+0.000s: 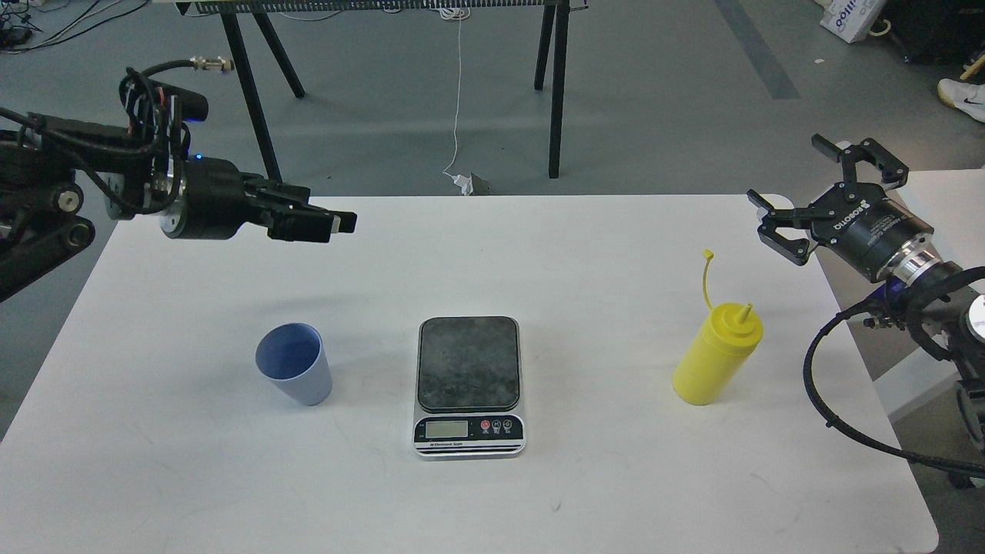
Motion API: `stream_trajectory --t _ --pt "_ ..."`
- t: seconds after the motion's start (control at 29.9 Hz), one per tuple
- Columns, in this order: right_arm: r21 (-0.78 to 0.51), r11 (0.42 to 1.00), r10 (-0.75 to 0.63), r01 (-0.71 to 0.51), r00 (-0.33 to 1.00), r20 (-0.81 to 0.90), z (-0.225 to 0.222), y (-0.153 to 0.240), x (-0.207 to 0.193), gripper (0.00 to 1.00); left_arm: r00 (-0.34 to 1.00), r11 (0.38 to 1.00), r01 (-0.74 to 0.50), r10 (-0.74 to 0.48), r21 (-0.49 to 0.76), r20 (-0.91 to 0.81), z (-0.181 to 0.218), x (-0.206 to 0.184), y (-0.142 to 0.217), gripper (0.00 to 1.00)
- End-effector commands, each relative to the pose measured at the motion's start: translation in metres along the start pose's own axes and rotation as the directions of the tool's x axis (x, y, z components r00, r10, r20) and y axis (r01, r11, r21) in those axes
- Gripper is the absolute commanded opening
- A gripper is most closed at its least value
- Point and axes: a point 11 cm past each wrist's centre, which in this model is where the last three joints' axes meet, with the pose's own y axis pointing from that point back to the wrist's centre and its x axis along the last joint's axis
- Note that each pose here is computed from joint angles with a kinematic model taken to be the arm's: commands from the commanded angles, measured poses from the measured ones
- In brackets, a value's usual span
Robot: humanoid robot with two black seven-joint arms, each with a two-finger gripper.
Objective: Pour seasoning into cup on scale with both arms
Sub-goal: 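Lower the left gripper toward the blue cup and open it, then close the left gripper around the blue cup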
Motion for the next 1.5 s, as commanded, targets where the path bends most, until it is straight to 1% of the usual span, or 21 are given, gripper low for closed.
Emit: stream_trajectory --t 0.0,0.1,0.2,0.37,0.53,0.67,1.0,1.1,1.17,1.24,1.37,1.44,1.47 --pt "0.001 1.000 -0.002 0.002 1.000 0.000 0.000 0.000 -0.001 0.99 0.991 0.993 0.116 -0.118 0.032 0.063 -0.002 -0.028 -0.011 1.00" --pt "0.003 1.000 -0.004 0.004 1.000 0.001 -0.001 0.000 -0.001 0.99 0.978 0.983 0.174 -0.180 0.062 0.103 -0.007 -0.043 -0.015 1.00" --pt "0.001 1.000 -0.002 0.002 1.000 0.002 0.000 0.000 0.000 0.99 0.971 0.973 0.216 -0.222 0.077 0.091 -0.013 -0.058 -0.018 1.00" --pt "0.001 1.000 -0.002 0.002 1.000 0.002 0.000 0.000 0.000 0.99 0.969 0.966 0.236 -0.242 0.101 0.051 -0.024 -0.073 -0.016 1.00" --pt "0.003 1.000 -0.002 0.002 1.000 0.002 0.000 0.000 0.000 0.99 0.963 0.959 0.263 -0.268 0.105 0.032 -0.028 -0.088 -0.018 1.00" --pt "0.003 1.000 -0.002 0.002 1.000 0.002 0.000 0.000 0.000 0.99 0.958 0.954 0.277 -0.284 0.117 0.045 -0.030 -0.092 -0.020 0.99" --pt "0.004 1.000 -0.003 0.003 1.000 0.002 -0.001 0.000 -0.001 0.99 0.956 0.948 0.289 -0.294 0.130 0.017 -0.037 -0.098 -0.028 0.97" --pt "0.004 1.000 -0.003 0.003 1.000 0.002 -0.001 0.000 -0.001 0.99 0.949 0.942 0.312 -0.316 0.122 0.009 -0.036 -0.109 -0.031 0.96" --pt "0.004 1.000 -0.001 0.001 1.000 0.002 -0.001 0.001 0.000 0.99 0.947 0.940 0.318 -0.321 0.122 0.008 -0.036 -0.112 -0.031 0.93" --pt "0.004 1.000 0.001 -0.001 1.000 0.002 -0.001 0.001 0.001 0.99 0.945 0.938 0.323 -0.326 0.124 0.007 -0.036 -0.114 -0.030 0.88" --pt "0.003 1.000 0.005 -0.005 1.000 0.004 0.000 0.002 0.002 0.99 0.936 0.929 0.343 -0.350 0.141 0.031 -0.039 -0.119 -0.029 0.71" --pt "0.003 1.000 0.005 -0.005 1.000 0.004 0.000 0.002 0.002 0.99 0.934 0.927 0.348 -0.355 0.142 0.032 -0.039 -0.122 -0.030 0.67" --pt "0.003 1.000 0.005 -0.005 1.000 0.004 0.000 0.002 0.002 0.99 0.933 0.925 0.352 -0.359 0.140 0.028 -0.038 -0.125 -0.030 0.63"
